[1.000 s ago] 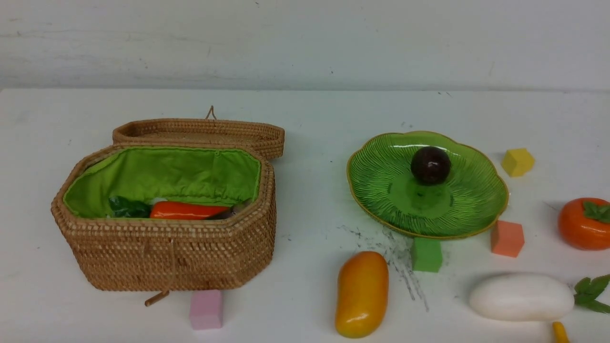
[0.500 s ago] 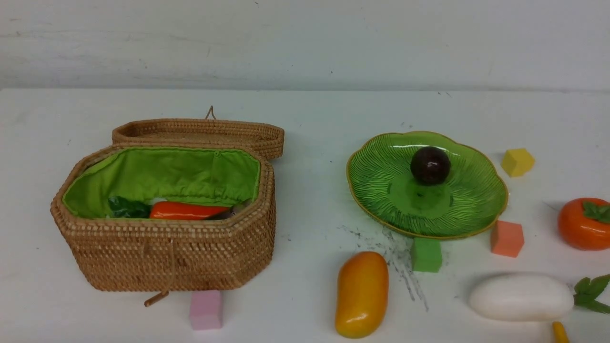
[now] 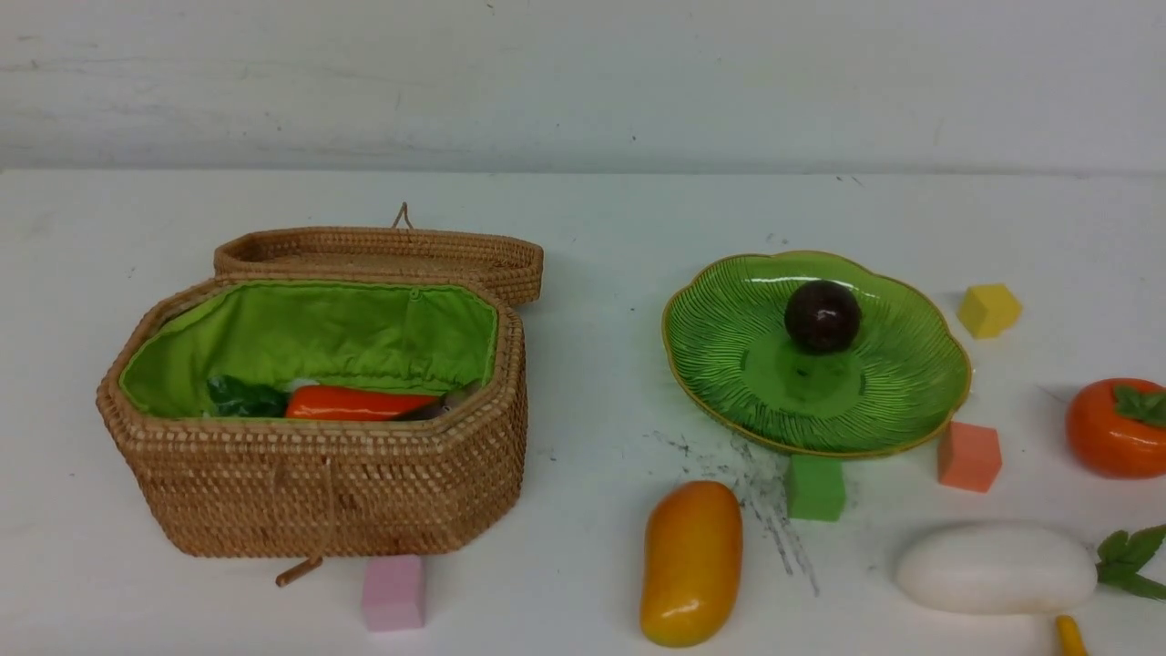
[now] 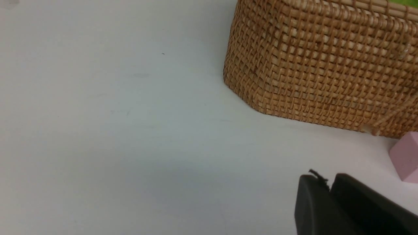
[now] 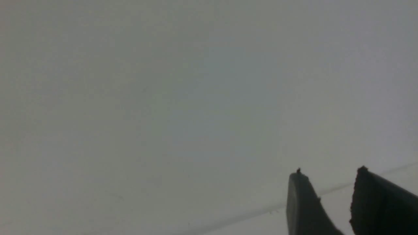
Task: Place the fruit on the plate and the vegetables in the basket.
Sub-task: Use the right arm to grab a mango and put it into the right plate
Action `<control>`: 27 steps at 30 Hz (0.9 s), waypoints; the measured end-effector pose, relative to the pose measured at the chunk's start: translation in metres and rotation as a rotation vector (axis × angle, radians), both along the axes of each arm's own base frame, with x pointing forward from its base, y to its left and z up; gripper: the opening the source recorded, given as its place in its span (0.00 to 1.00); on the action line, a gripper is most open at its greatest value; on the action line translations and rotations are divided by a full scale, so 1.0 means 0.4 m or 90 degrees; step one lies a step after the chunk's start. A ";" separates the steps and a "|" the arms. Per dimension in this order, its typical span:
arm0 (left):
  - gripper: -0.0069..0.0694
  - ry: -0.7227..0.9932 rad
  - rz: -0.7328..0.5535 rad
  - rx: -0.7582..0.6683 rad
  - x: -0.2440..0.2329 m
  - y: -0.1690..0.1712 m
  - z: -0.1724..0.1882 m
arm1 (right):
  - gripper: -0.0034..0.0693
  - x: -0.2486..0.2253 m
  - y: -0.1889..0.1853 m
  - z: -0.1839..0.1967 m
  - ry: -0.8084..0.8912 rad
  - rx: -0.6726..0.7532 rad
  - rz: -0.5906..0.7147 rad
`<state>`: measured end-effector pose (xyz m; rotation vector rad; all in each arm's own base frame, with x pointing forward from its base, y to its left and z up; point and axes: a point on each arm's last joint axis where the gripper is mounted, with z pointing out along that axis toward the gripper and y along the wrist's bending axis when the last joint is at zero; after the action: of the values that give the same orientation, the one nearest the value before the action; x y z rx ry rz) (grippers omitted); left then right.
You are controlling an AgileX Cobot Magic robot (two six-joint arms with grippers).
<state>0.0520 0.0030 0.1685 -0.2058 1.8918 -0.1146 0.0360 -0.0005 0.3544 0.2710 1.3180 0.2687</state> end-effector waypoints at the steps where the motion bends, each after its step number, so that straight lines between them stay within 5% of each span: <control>1: 0.19 0.000 0.000 0.000 0.000 0.000 0.000 | 0.38 0.019 0.000 0.035 0.046 -0.008 0.000; 7: 0.19 0.000 0.000 0.001 0.000 0.000 0.000 | 0.38 0.129 -0.011 0.069 0.250 -0.055 -0.010; 17: 0.19 0.000 0.000 0.001 0.000 0.000 0.000 | 0.38 0.279 0.000 -0.043 0.469 -0.019 0.046; 23: 0.20 0.000 0.000 0.001 0.000 0.000 0.000 | 0.41 0.365 0.081 -0.124 0.640 -0.089 0.219; 27: 0.21 0.000 0.000 0.001 0.000 0.000 0.000 | 0.54 0.428 0.176 -0.143 0.727 -0.174 0.360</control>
<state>0.0520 0.0030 0.1685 -0.2049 1.8919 -0.1139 0.2070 0.0701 0.2973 -0.2507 2.5367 0.4255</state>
